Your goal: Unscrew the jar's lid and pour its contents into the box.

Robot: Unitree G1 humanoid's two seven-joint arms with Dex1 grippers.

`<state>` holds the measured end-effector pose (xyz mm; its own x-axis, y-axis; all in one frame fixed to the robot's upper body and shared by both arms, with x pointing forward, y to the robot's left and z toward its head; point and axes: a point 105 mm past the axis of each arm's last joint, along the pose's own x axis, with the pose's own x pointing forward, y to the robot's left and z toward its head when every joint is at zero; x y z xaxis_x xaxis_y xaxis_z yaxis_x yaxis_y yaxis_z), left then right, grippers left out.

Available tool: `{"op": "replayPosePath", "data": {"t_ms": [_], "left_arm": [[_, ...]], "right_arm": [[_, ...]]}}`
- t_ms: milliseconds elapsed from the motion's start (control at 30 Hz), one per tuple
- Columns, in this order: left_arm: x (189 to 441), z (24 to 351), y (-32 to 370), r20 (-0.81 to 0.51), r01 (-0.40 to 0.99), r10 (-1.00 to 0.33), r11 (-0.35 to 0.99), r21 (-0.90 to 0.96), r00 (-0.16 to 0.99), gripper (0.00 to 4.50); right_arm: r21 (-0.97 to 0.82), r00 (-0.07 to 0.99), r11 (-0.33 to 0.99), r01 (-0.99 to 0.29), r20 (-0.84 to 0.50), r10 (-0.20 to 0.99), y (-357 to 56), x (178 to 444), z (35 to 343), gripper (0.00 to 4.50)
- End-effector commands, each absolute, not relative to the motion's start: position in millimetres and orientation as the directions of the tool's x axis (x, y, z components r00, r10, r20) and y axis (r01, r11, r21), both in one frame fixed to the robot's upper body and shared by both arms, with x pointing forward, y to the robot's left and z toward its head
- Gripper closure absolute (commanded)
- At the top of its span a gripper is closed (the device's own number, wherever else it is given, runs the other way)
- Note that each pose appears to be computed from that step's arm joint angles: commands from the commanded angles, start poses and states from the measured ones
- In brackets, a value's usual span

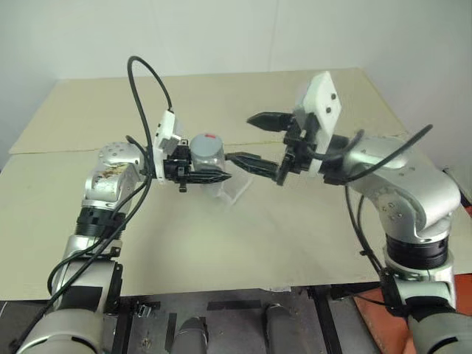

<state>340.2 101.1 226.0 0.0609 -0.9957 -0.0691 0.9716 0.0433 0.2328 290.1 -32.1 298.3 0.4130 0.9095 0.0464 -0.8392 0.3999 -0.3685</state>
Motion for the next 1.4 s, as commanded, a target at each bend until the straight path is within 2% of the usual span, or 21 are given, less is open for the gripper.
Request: {"op": "replayPosePath", "data": {"t_ms": [33,400,933,1300,1400], "left_arm": [[338.3,238.0,97.5,-0.06,0.959,-0.997,0.02,0.283,0.039,2.59],[335.6,238.5,98.6,-0.06,0.958,-0.998,0.015,0.288,0.034,2.59],[335.3,238.2,107.1,-0.078,0.957,-0.996,0.029,0.288,0.053,2.59],[336.9,239.0,104.1,-0.076,0.957,-0.996,0.023,0.29,0.047,2.59],[336.9,239.2,104.8,-0.075,0.957,-0.996,0.025,0.29,0.049,2.59]], "right_arm": [[-0.398,0.424,0.414,-0.819,0.068,0.903,-16.3,290.9,304.5,0.06],[-0.389,0.475,0.456,-0.8,0.052,0.879,2.3,314.2,297.5,0.06],[-0.397,0.579,0.553,-0.733,0.062,0.813,-46.6,327.3,305.1,0.06],[-0.402,0.593,0.564,-0.722,0.062,0.803,-56.8,327.7,306.0,0.06],[-0.405,0.551,0.532,-0.744,0.08,0.831,-55.3,317.4,313.2,0.06]]}}
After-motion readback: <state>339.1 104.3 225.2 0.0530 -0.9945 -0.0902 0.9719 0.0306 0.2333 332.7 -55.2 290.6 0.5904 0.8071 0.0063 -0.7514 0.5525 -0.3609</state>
